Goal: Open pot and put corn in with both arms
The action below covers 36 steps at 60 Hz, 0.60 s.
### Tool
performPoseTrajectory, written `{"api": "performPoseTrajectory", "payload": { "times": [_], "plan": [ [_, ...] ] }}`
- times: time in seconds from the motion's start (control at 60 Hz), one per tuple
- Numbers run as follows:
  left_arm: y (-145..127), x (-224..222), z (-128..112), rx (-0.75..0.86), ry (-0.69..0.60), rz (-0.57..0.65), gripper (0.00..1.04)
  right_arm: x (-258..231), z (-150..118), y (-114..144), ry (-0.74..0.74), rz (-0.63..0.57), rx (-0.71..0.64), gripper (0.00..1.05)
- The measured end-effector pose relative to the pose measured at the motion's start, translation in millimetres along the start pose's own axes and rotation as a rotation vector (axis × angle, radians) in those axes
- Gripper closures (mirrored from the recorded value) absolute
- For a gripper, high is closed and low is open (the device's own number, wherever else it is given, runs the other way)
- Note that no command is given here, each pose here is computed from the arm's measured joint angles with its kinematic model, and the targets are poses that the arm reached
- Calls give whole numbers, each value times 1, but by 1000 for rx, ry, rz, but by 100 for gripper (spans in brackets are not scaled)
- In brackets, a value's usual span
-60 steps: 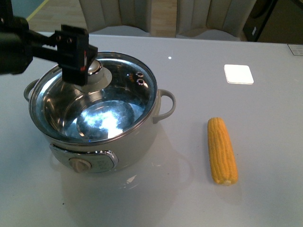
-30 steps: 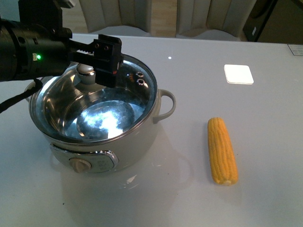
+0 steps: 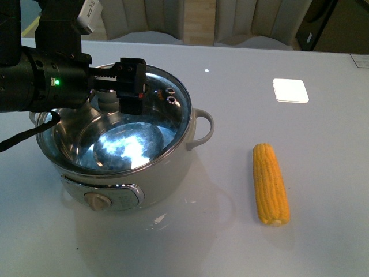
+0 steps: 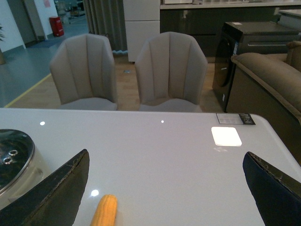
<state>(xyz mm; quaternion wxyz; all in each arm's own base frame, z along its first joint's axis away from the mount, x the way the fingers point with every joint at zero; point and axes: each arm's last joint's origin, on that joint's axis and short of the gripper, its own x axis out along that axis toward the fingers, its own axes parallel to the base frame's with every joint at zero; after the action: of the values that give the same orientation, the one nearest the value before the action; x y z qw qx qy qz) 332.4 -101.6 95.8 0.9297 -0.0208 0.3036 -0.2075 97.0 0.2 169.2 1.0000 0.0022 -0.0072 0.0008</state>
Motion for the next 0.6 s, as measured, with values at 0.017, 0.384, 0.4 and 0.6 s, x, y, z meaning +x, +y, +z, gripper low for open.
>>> {"api": "performPoseTrajectory", "payload": {
  "times": [0.017,0.384,0.4,0.6],
  "plan": [
    [0,0,0,-3,0,1,7,0,0,0,0,0,0,9],
    [2,1,-3,16,20,45,7,0,0,0,0,0,0,9],
    [2,1,-3,17,20,45,7,0,0,0,0,0,0,9],
    [2,1,-4,35,25,53,22,0,0,0,0,0,0,9]
  ]
}}
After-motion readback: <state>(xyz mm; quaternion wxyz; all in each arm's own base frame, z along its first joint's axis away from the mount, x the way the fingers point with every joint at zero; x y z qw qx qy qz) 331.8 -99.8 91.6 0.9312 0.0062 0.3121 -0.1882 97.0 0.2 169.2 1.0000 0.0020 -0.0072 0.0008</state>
